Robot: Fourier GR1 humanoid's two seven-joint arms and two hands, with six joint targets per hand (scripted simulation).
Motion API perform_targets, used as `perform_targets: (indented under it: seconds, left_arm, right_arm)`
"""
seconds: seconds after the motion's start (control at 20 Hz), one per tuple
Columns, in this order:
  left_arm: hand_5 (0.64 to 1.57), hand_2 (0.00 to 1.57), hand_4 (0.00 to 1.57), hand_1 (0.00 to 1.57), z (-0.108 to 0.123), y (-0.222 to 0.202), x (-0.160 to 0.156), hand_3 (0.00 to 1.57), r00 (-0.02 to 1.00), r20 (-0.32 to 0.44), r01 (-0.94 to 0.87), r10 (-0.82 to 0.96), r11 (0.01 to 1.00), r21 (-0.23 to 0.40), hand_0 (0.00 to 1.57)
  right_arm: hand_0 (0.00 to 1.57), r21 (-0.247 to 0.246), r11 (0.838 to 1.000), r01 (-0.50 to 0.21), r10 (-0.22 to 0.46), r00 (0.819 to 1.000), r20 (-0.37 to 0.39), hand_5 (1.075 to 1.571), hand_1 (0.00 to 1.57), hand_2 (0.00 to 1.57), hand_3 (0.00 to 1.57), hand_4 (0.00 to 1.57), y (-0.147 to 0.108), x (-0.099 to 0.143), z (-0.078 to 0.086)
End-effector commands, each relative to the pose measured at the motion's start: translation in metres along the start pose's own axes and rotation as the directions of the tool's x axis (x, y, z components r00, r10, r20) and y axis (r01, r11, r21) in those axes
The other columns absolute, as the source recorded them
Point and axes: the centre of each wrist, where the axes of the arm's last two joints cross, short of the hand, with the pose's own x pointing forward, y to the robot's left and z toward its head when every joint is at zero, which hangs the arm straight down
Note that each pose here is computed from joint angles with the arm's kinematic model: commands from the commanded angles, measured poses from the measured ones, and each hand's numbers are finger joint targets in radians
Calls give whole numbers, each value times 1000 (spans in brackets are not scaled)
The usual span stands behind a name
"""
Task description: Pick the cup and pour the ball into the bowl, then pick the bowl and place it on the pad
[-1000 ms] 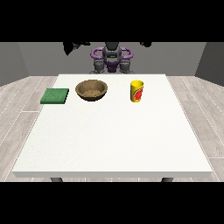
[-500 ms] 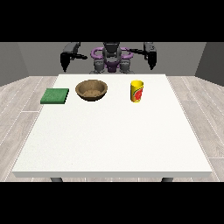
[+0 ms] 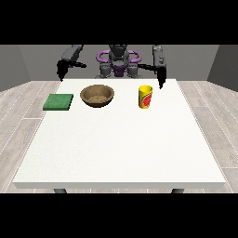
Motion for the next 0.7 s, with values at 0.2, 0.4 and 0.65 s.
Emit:
perform_targets:
  seconds: [0.2, 0.4, 0.65]
  left_arm:
    - [1238, 0, 0, 0, -4, 4, -37, 0, 1000, 13, 22, -23, 998, 56, 0]
    - [1271, 0, 0, 0, -10, -16, -45, 0, 996, 82, 19, -25, 997, 81, 0]
    - [1245, 0, 0, 0, -10, -22, -59, 0, 1000, 9, 27, -28, 998, 54, 0]
  right_arm:
    - [0, 13, 1000, 11, -11, 1000, 4, 1563, 0, 0, 0, 0, -22, -14, 4]
    - [0, 20, 1000, 14, -15, 998, 69, 1559, 0, 0, 0, 0, -35, -3, -14]
    - [0, 5, 1000, 17, -17, 999, 40, 1558, 0, 0, 0, 0, -42, -20, -4]
